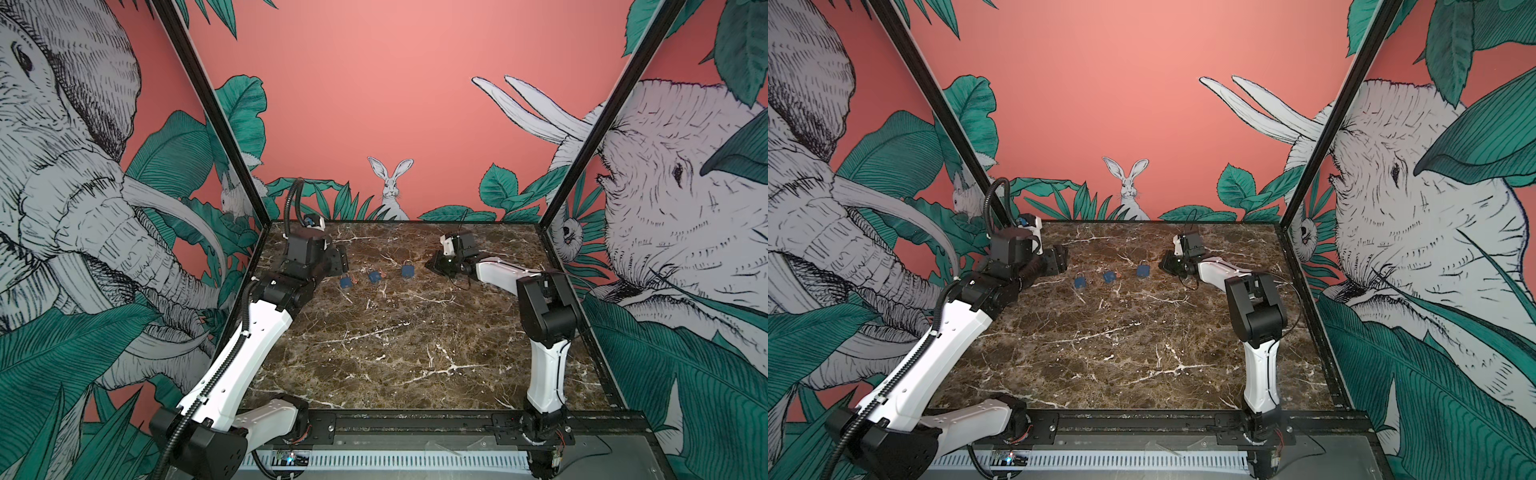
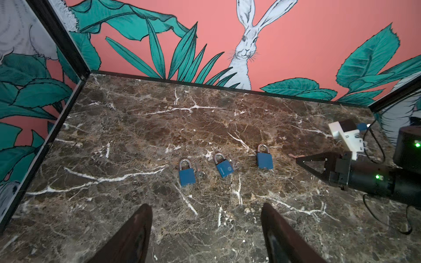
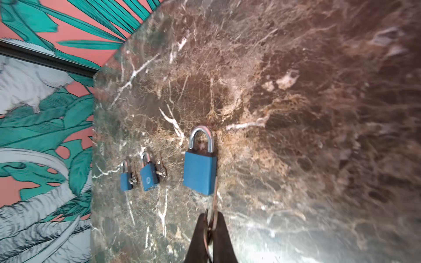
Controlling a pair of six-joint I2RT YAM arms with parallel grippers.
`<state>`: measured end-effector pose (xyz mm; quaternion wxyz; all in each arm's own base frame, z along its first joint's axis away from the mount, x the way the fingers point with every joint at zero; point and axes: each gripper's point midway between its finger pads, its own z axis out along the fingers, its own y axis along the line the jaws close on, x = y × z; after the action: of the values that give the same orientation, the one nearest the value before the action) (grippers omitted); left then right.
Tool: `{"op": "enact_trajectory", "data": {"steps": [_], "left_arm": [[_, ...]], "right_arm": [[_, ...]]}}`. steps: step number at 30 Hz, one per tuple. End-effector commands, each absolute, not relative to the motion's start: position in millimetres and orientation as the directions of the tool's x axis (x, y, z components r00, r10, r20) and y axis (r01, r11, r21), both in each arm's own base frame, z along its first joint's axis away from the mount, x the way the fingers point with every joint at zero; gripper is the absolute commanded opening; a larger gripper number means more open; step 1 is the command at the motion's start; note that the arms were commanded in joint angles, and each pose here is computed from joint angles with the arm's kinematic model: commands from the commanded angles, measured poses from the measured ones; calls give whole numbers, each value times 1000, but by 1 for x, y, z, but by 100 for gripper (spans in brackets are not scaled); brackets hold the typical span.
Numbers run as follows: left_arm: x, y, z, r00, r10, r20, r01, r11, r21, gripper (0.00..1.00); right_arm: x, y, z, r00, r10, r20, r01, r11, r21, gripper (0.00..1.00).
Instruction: Lock with the key
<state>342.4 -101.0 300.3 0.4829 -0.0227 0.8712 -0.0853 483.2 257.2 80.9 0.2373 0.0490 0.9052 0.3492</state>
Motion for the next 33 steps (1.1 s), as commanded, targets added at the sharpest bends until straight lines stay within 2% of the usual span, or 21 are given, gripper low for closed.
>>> {"op": "enact_trajectory", "data": {"steps": [1, 2, 3, 9, 16, 33], "left_arm": [[330, -85, 293, -540, -111, -835, 0, 991, -132, 76], [329, -84, 292, -542, -114, -833, -6, 991, -132, 76], [328, -83, 290, -544, -117, -831, -10, 991, -132, 82], [322, -78, 279, -562, -125, -818, -36, 991, -127, 85], [320, -78, 272, -576, -141, -806, -45, 989, -141, 95], [319, -75, 267, -588, -159, -793, -76, 987, -142, 99]], "right_arm": [[490, 263, 69, -882, 236, -408, -75, 785, 615, 0], [492, 266, 67, -882, 233, -409, -75, 789, 610, 0], [493, 268, 63, -884, 229, -408, -73, 794, 604, 0], [496, 276, 45, -888, 222, -402, -58, 814, 577, 0], [495, 273, 31, -889, 226, -397, -36, 832, 554, 0], [493, 270, 11, -895, 231, -382, -13, 842, 540, 11]]}}
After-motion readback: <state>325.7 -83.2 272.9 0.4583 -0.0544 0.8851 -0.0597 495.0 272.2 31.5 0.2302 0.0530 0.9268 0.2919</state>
